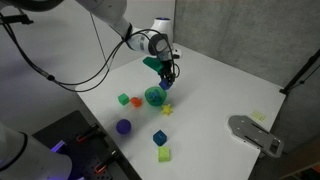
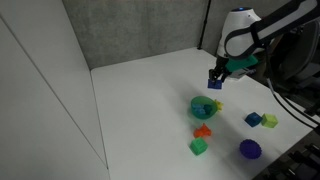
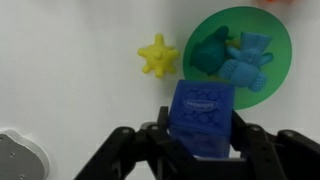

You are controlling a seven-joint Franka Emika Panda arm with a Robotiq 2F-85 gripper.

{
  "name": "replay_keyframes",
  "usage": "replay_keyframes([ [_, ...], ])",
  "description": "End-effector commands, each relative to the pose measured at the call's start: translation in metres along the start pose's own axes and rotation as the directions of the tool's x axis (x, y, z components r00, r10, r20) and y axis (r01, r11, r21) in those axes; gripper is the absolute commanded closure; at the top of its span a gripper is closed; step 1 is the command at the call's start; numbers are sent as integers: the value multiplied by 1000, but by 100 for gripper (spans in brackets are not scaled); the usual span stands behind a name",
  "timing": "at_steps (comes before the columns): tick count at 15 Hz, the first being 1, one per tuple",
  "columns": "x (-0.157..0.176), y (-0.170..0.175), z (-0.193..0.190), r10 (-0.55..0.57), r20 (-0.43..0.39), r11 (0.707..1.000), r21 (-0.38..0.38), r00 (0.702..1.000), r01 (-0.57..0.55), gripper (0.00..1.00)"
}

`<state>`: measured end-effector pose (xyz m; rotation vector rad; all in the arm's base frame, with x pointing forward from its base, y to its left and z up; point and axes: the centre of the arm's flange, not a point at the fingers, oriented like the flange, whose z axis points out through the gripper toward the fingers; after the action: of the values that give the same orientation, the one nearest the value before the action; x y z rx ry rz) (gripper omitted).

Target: Remove the blue block from the green bowl and put it on the table.

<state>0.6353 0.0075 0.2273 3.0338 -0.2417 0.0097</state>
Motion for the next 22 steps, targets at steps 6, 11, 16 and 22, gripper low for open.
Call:
replay_keyframes([
  [6,-60,103,7,94,155,991,-112,983,-77,69],
  [11,-85,147,16,141,232,980,-167,962,-103,19],
  [16,-96,138,-15,122,247,990,-102,961,-100,0],
  [22,-115,78,-97,8,251,999,28,968,-15,0],
])
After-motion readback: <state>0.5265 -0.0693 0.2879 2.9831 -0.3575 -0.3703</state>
